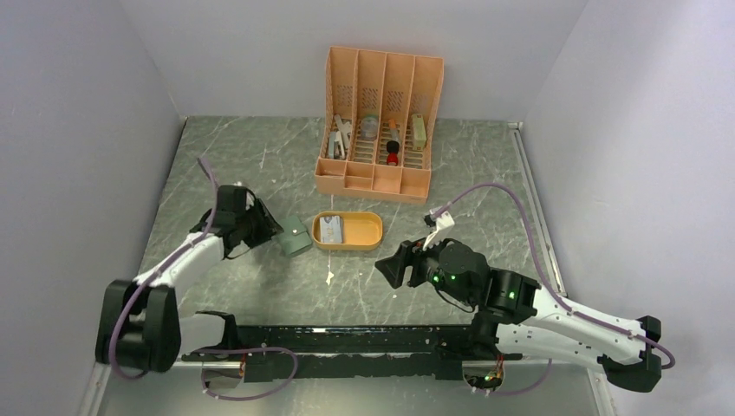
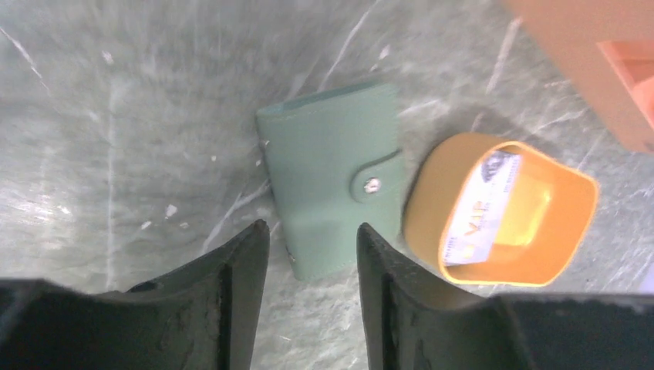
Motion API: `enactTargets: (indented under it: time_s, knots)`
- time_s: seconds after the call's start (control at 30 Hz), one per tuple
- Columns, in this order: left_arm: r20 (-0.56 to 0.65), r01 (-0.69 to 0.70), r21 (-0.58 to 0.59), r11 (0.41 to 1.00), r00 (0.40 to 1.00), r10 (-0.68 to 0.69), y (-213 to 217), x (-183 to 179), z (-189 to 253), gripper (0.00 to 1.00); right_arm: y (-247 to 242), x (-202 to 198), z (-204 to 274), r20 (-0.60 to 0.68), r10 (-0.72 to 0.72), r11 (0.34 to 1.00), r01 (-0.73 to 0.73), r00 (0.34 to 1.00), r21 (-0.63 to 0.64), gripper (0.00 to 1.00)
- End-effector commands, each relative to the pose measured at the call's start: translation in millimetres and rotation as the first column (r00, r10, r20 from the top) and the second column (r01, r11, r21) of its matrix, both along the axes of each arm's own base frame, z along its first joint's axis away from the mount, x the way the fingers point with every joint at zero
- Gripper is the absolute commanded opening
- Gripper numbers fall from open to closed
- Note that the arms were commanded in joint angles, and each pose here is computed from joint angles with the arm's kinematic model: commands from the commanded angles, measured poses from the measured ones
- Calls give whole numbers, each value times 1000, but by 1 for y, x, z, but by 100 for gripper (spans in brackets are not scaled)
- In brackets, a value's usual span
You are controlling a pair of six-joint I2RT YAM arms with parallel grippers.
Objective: Put the credit cards into the card holder
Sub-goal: Place the card holder at the center of the board, then reset both arms
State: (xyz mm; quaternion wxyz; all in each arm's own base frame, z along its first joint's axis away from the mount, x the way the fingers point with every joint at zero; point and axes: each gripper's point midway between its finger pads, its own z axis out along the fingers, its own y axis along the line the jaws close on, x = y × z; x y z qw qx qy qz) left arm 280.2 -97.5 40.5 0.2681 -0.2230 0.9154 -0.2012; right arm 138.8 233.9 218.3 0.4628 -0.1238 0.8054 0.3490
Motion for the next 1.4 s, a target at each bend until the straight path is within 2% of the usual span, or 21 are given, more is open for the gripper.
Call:
enactTargets:
  time_s: [0.0,0.07,0.1,0.13,0.3,0.33,0.4,0.47,0.53,0.63,0.7,0.77,0.83,0.97,1.1,1.23,1.37]
  knots:
    - [152,-50,136,989,988,29,26,13,64,74,-5,7,18,43,-29,1000,29,999,-7,73]
    - [211,-59,168,984,977,23,33,10,89,84,-4,13,22,58,-47,998,49,997,-36,74]
    - [232,-56,184,981,973,12,35,8,97,97,-4,19,21,60,-75,995,78,995,-63,75]
    - [245,-46,189,981,969,-2,35,5,102,98,-3,23,21,65,-95,992,100,993,-80,77]
    - [266,93,166,982,954,-136,14,-10,111,99,6,55,13,69,-266,949,274,961,-155,82]
    - [290,153,162,975,937,-196,5,-13,117,99,8,61,10,71,-298,934,306,952,-183,84]
    - [375,292,191,937,861,-345,-19,-22,136,99,8,74,6,71,-391,889,396,918,-228,86]
    - [449,355,250,901,782,-433,-35,-32,157,99,15,84,8,88,-415,872,423,906,-245,87]
    - [454,363,310,879,755,-472,-41,-36,165,99,16,101,7,74,-433,869,438,898,-228,89]
    - [421,398,349,848,742,-521,-57,-41,169,99,3,137,-2,-67,-457,881,440,887,-173,93]
    - [403,375,382,845,755,-517,-61,-37,173,99,-20,157,0,-101,-500,863,485,860,-141,94]
    - [409,340,402,850,764,-499,-62,-32,186,99,-47,165,22,-14,-569,817,563,822,-126,94]
    - [431,264,419,869,784,-447,-53,-23,205,99,-72,161,49,89,-600,786,607,795,-115,99]
    - [521,140,406,903,777,-355,-39,-16,246,99,-94,129,108,289,-487,857,515,824,-22,100]
    - [590,133,378,916,728,-349,-37,-23,260,99,-111,95,143,420,-427,899,428,801,96,100]
    - [593,147,388,910,716,-368,-35,-29,248,99,-130,91,139,380,-500,859,499,778,109,100]
    - [555,133,417,899,746,-368,-29,-28,226,99,-134,104,117,266,-596,797,600,758,73,100]
